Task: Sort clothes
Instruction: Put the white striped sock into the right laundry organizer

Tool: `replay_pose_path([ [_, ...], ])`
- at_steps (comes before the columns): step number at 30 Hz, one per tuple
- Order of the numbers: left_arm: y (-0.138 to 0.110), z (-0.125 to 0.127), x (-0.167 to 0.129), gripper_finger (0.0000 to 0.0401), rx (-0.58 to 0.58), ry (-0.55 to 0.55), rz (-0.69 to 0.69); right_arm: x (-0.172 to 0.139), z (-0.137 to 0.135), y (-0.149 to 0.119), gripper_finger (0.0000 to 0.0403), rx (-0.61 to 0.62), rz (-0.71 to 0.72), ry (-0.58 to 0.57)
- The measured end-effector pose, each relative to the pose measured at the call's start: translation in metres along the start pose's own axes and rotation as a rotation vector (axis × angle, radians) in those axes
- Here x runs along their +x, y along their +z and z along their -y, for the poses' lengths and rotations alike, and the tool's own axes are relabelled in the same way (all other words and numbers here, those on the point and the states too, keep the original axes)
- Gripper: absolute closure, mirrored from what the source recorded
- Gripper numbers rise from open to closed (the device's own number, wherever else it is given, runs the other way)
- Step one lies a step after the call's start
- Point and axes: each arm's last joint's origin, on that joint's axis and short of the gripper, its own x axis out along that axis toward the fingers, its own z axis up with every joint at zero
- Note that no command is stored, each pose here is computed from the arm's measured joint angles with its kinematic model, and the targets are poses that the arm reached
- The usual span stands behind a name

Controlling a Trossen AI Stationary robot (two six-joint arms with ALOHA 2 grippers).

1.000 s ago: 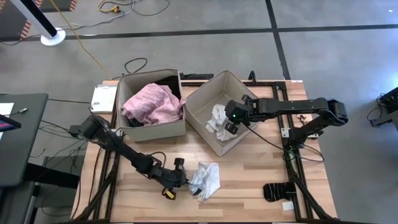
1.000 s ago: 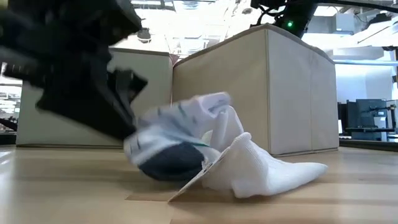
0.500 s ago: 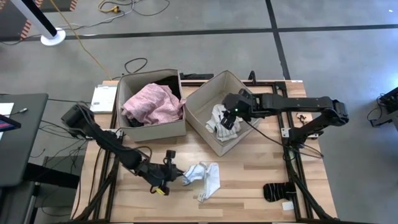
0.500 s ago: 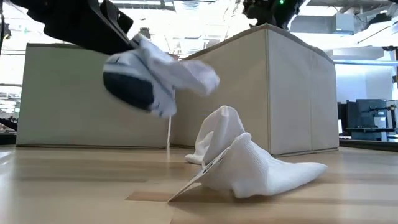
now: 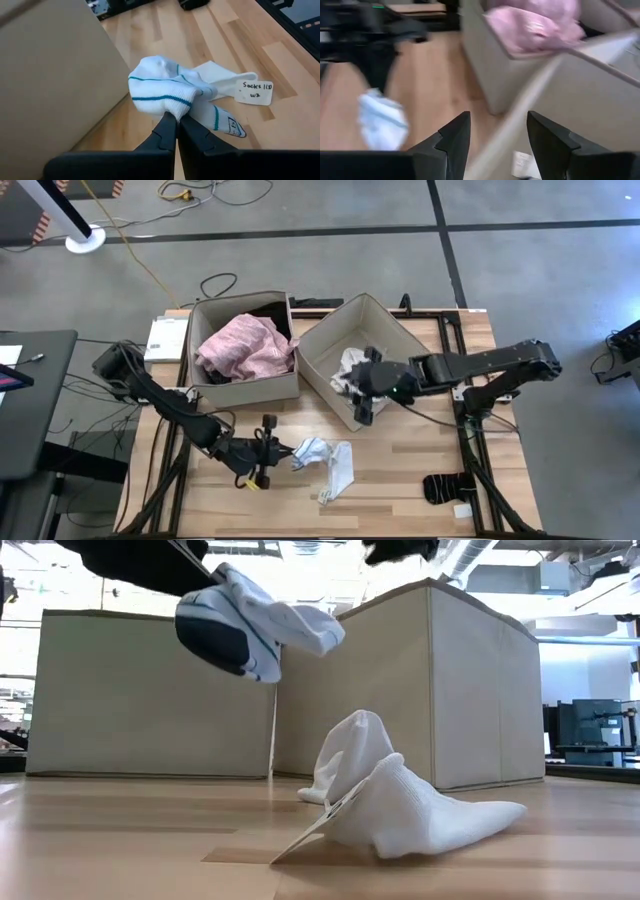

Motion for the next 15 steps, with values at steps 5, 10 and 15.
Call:
replay_pose_path([
  [5, 0.006, -0.005, -0.007, 0.04, 0.009, 0.018, 0.028, -0.003, -0.025, -0.002, 0.0197, -0.036, 0.026, 0.089],
  [10, 0.013, -0.009, -0.013, 0.0401, 0.017, 0.023, 0.08, 0.004, -0.051, -0.006, 0.0197, -0.077, 0.04, 0.145],
  [15, 0.017, -0.01, -0.015, 0.0401, 0.031, 0.025, 0.112, 0.028, -0.073, -0.015, 0.0197, -0.129, 0.027, 0.189],
])
